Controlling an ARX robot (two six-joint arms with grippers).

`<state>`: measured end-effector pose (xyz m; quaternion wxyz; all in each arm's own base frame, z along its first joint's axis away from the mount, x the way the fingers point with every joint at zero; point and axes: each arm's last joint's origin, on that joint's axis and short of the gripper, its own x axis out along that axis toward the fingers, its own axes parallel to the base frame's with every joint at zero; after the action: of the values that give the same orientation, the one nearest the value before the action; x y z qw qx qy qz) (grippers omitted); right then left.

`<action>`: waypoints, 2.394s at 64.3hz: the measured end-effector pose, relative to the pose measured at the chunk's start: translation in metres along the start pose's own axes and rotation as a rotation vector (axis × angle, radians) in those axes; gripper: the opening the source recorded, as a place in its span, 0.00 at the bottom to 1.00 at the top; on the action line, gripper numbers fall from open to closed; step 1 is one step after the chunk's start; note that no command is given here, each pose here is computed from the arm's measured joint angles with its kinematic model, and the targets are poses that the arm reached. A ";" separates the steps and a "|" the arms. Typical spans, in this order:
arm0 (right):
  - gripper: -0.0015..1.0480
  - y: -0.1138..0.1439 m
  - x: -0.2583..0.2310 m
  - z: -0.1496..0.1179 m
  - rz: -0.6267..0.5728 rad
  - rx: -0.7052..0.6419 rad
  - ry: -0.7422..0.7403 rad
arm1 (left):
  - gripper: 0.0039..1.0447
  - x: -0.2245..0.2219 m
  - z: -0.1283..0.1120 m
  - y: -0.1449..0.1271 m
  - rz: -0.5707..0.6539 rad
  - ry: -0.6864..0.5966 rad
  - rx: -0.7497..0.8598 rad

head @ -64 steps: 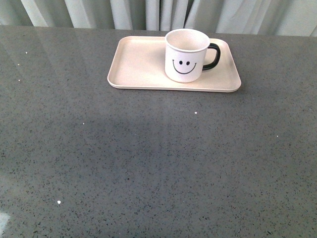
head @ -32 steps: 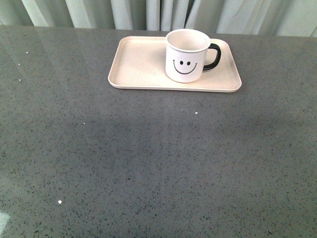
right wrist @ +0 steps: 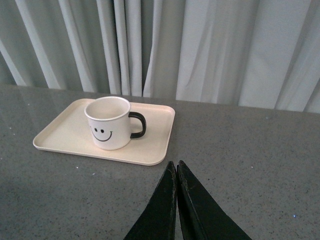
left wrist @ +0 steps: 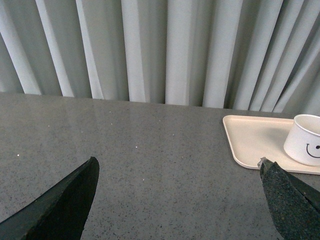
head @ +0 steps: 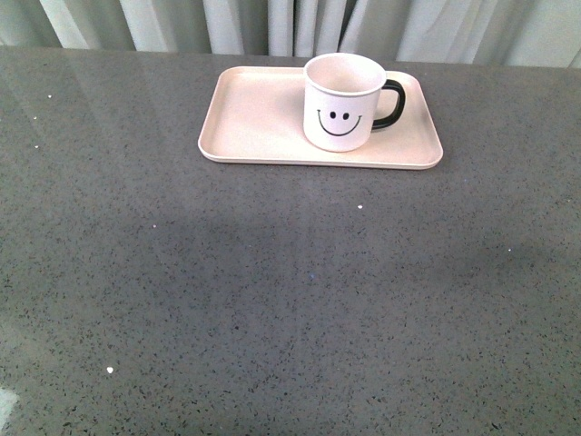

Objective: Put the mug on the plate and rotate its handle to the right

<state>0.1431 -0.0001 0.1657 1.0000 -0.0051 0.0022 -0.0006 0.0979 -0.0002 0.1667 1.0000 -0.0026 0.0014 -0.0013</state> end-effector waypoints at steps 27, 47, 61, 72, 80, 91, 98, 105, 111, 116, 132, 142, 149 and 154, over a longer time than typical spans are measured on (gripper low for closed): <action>0.02 0.000 -0.019 0.007 0.000 0.000 -0.021 | 0.91 0.000 0.000 0.000 0.000 0.000 0.000; 0.02 0.000 -0.027 0.007 0.000 0.000 -0.025 | 0.91 0.000 0.000 0.000 0.000 0.000 0.000; 0.02 0.000 -0.032 0.007 0.000 0.000 -0.024 | 0.91 0.000 0.000 0.000 0.000 0.000 0.000; 0.02 0.000 -0.037 0.006 -0.001 0.000 -0.020 | 0.91 0.000 0.000 0.000 0.000 0.000 0.000; 0.02 0.000 -0.045 0.003 0.000 0.000 -0.014 | 0.91 0.000 0.000 0.000 0.000 0.000 0.000; 0.02 0.000 -0.046 0.004 0.000 0.000 -0.019 | 0.91 0.000 0.000 0.000 0.000 0.000 0.000; 0.12 0.000 -0.046 0.004 0.000 0.000 -0.020 | 0.91 0.000 0.000 0.000 0.000 0.000 0.000; 0.30 0.000 -0.046 0.004 0.000 0.000 -0.019 | 0.91 0.000 0.000 0.000 0.000 0.000 0.000; 0.45 0.000 -0.046 0.004 0.000 0.000 -0.019 | 0.91 0.000 0.000 0.000 0.000 0.000 0.000; 0.59 0.000 -0.046 0.004 0.000 0.000 -0.019 | 0.91 0.000 0.000 0.000 0.000 0.000 0.000; 0.92 0.000 -0.046 0.004 0.000 0.000 -0.019 | 0.91 0.000 0.000 0.000 0.000 0.000 0.000; 0.91 0.000 -0.046 0.004 0.000 0.000 -0.019 | 0.91 0.000 0.000 0.000 0.000 0.000 0.000; 0.91 0.000 -0.046 0.004 0.000 0.000 -0.019 | 0.91 0.000 0.000 0.000 0.000 0.000 0.000; 0.91 0.000 -0.046 0.004 0.000 0.000 -0.019 | 0.91 0.000 0.000 0.000 0.000 0.000 0.000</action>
<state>0.0969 -0.0001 0.1697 1.0000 -0.0049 -0.0075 -0.0006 0.0979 -0.0002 0.1667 1.0000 -0.0026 0.0014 -0.0013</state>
